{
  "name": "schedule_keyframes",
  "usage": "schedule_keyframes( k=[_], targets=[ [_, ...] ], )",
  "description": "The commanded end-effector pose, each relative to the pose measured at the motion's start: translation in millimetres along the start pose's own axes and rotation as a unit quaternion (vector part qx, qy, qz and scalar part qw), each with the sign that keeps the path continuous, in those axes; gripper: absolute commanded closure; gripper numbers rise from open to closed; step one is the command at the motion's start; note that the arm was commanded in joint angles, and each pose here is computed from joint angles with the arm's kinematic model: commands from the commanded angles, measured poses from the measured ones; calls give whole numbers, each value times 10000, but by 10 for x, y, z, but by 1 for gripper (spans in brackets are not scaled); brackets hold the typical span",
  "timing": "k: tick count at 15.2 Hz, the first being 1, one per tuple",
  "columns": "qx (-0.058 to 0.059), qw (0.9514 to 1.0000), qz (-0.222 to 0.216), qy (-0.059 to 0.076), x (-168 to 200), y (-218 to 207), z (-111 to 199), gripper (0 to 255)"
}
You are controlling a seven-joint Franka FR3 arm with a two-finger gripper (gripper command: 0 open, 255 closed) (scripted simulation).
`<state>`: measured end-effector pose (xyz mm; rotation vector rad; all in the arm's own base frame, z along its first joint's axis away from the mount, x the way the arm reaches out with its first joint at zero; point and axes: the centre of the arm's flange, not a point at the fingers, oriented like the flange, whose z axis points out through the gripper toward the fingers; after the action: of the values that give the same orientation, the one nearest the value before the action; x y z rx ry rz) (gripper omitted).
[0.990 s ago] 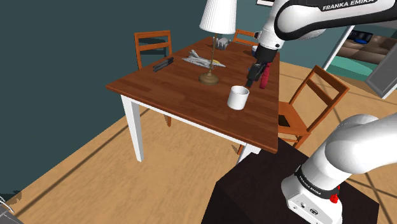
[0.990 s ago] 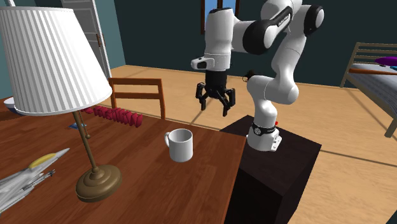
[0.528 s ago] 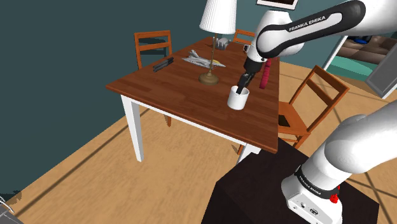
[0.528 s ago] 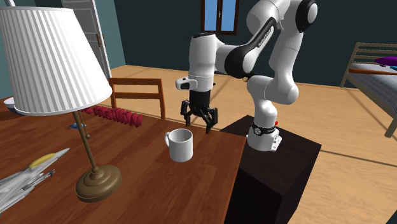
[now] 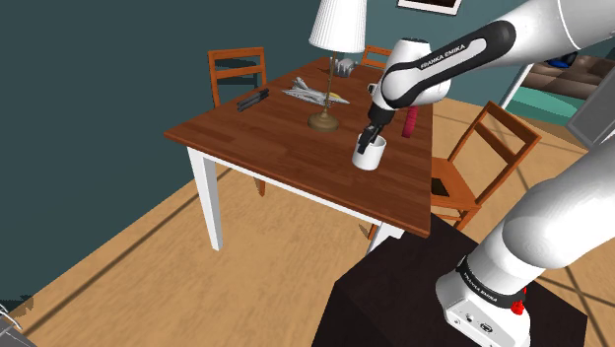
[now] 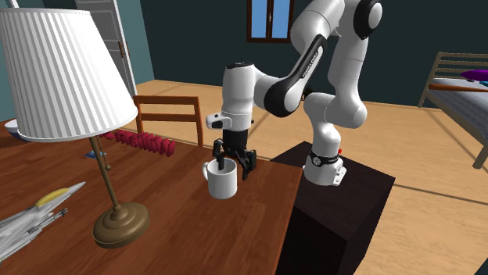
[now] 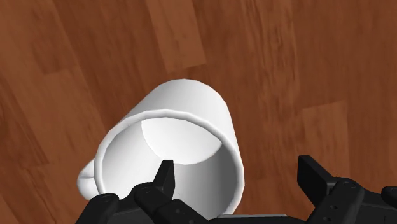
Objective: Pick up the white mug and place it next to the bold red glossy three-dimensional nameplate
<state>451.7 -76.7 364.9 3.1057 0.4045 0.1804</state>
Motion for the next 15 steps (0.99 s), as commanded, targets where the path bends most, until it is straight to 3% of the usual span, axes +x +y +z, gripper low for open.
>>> schedule_keyframes(
  k=[1,10,11,15],
  targets=[
    [-2,10000,-1,3,2,-5,105,0],
    [-2,10000,-1,3,2,-5,188,0],
    [-2,10000,-1,3,2,-5,188,255],
    [-2,10000,-1,3,2,-5,188,255]
  ],
)
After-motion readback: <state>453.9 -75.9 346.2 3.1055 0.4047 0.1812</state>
